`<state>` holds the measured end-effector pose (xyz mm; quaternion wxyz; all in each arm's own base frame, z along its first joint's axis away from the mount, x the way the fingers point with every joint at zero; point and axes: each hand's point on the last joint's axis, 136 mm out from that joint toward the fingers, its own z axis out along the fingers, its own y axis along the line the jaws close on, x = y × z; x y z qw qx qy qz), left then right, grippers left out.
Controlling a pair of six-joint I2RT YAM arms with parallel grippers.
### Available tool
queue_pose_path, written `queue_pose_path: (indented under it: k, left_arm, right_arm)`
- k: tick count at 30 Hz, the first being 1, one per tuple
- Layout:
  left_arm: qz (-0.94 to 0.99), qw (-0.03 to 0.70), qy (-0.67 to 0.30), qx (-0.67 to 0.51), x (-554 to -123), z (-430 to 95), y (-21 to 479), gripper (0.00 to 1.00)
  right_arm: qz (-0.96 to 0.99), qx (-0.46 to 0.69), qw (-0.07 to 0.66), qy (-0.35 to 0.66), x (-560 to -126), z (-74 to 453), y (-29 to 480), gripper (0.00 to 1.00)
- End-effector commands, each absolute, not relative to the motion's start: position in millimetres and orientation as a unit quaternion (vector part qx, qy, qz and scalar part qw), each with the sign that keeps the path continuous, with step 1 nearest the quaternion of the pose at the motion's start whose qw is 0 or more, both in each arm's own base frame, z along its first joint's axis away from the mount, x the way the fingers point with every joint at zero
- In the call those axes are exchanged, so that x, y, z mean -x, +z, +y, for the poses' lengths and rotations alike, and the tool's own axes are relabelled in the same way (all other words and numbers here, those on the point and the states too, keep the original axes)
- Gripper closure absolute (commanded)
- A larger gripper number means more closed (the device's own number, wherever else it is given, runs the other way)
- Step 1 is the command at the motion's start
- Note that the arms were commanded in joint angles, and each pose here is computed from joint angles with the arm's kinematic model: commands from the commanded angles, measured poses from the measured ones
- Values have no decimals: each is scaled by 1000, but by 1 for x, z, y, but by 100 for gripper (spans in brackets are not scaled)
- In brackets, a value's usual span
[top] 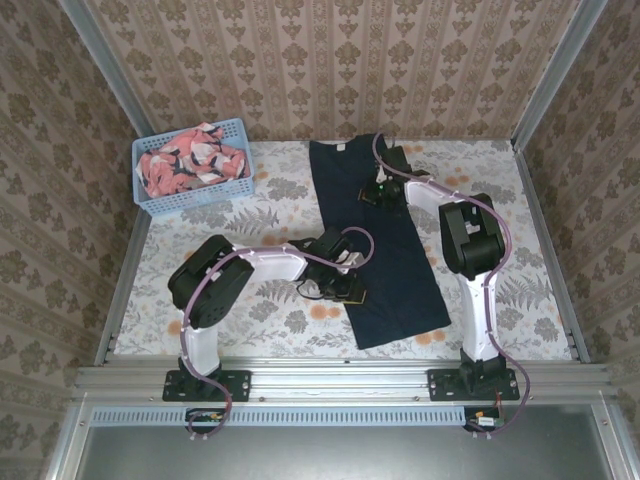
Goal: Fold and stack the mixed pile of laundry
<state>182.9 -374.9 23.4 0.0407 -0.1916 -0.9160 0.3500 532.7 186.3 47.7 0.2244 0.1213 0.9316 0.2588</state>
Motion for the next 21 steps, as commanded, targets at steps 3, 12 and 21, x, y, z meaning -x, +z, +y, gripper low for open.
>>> queue_pose_path:
  k: [3, 12, 21]
  left_arm:
    - [-940, 87, 280, 177, -170, -335, -12, 80]
    - [-938, 83, 285, 178, -175, -334, 3, 66]
    - [-921, -42, 350, 168, -240, -344, 106, 35]
  right_arm:
    - [925, -121, 252, 257, -549, 174, 73, 100]
    - [929, -118, 224, 270, -547, 181, 54, 64]
    - [942, -78, 253, 208, -485, 146, 114, 45]
